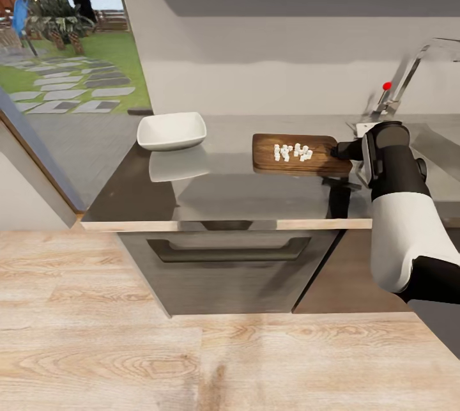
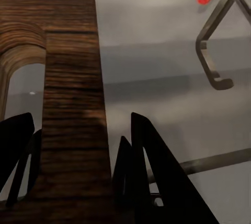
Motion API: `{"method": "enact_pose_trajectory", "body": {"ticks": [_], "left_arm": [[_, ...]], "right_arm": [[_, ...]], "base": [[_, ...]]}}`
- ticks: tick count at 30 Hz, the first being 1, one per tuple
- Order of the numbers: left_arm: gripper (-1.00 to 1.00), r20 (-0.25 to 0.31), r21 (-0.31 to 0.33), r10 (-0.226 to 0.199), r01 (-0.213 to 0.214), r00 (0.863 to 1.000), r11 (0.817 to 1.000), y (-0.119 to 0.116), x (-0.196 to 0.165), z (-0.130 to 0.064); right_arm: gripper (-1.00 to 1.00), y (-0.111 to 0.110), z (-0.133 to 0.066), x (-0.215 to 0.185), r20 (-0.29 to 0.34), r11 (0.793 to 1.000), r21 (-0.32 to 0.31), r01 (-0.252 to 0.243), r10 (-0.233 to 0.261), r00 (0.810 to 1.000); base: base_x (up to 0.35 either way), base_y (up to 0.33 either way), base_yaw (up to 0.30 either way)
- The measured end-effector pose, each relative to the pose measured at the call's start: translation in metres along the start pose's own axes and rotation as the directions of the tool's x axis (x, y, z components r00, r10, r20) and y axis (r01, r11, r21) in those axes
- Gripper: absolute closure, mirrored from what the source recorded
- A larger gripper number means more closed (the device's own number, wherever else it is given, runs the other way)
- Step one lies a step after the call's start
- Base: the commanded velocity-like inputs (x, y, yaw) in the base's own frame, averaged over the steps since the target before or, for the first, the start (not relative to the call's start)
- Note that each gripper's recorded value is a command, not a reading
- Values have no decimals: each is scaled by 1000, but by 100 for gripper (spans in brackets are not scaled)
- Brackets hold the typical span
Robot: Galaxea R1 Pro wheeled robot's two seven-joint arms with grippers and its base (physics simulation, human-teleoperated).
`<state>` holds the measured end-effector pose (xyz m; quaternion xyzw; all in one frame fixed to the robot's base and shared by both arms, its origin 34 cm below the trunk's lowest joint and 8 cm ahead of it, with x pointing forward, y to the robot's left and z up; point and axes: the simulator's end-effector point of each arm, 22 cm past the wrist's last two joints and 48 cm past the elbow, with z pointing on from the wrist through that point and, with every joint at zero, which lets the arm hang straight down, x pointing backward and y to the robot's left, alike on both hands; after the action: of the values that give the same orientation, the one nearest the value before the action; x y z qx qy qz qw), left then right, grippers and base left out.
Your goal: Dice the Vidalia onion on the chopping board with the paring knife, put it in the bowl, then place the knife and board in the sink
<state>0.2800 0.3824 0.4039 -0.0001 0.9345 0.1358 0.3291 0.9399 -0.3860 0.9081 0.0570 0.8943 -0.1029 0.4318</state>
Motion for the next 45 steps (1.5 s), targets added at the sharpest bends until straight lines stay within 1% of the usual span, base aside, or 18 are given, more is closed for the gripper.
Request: {"method": "enact_pose_trajectory", "body": {"ticks": [3,6,27,30,31,45], "left_arm": [[-100,0,0,0,0,1000,1000,0,0,0],[-100,0,0,0,0,1000,1000,0,0,0],[-100,1,0,0,0,1000,1000,0,0,0],[-100,2,0,0,0,1000,1000,0,-1,0],[-100,2,0,0,0,1000,1000,0,-1,0],[-100,2,0,0,0,1000,1000,7,-19,-18]], "right_arm": [[100,0,0,0,0,1000,-1,1,-1,1000],[100,2,0,-1,1,1000,0,12,-12,1000],[100,6,1,2,-7,1000,-11,12,-12,1000],[100,-3,0,-1,0,999,21,28,-28,1000],[100,-1,-1,-2,2,1000,16,24,-24,1000],[100,-3,-15,-26,5,1000,15,24,-24,1000]], "base": [[0,0,0],[0,0,0],[0,0,0],[0,0,0],[0,0,0],[0,0,0]]}}
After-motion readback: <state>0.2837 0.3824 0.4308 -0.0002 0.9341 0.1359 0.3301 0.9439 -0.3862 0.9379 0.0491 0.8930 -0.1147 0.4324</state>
